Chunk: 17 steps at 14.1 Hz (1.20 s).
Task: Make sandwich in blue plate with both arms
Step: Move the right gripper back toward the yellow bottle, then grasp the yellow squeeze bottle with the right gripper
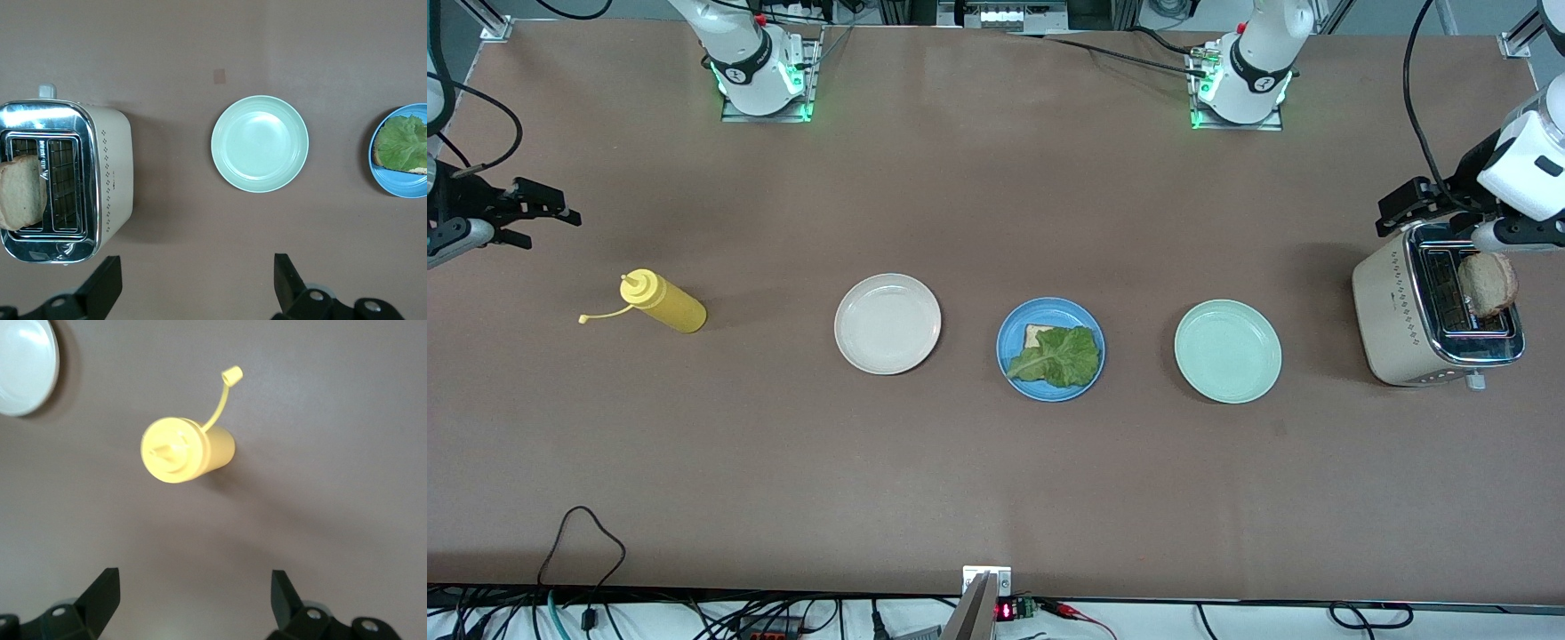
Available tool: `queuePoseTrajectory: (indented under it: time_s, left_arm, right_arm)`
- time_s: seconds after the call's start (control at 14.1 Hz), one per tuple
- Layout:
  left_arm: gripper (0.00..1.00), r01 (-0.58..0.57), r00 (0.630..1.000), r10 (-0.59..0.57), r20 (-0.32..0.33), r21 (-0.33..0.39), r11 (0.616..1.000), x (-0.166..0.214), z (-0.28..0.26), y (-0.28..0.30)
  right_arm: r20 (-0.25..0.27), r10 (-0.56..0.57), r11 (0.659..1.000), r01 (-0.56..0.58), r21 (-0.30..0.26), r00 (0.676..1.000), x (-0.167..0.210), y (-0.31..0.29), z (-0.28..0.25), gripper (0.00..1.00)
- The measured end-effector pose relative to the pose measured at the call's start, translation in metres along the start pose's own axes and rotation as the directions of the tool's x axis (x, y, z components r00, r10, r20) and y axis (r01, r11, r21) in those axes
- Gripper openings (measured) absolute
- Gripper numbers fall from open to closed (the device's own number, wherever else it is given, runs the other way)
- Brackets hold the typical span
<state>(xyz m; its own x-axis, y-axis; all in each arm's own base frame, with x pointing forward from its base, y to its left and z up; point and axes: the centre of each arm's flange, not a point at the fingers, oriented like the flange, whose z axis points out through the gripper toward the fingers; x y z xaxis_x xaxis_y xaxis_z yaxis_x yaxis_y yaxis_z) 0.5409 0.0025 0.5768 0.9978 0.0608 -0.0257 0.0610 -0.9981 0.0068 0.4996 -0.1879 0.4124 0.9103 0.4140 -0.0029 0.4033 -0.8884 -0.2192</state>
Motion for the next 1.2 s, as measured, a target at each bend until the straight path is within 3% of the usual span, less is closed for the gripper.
queuePoseTrajectory:
  time_s: [0.14,0.42,0.71,0.99,1.2]
  left_arm:
    - [1.0,0.0,1.0,0.0,0.0,0.0,1.0,0.0,0.0,0.0]
    - [1.0,0.001,1.0,-0.001,0.0,0.0,1.0,0.0,0.0,0.0]
    - [1.0,0.001,1.0,-0.001,0.0,0.0,1.0,0.0,0.0,-0.001]
    - [1.0,0.002,1.0,-0.002,0.0,0.0,1.0,0.0,0.0,-0.001]
    - [1.0,0.002,1.0,-0.002,0.0,0.0,1.0,0.0,0.0,-0.001]
  right_arm:
    - [-0.013,-0.137,0.99,0.137,-0.016,0.99,-0.009,0.017,0.017,1.0]
    - [-0.052,-0.341,0.94,0.341,-0.024,0.938,-0.02,0.048,0.044,1.0]
    - [-0.228,-0.418,0.898,0.438,0.044,0.88,-0.04,0.081,0.092,1.0]
    - [-0.405,-0.442,0.859,0.507,0.064,0.8,-0.051,0.103,0.147,1.0]
    - [-0.486,-0.447,0.84,0.539,0.062,0.751,-0.053,0.112,0.172,1.0]
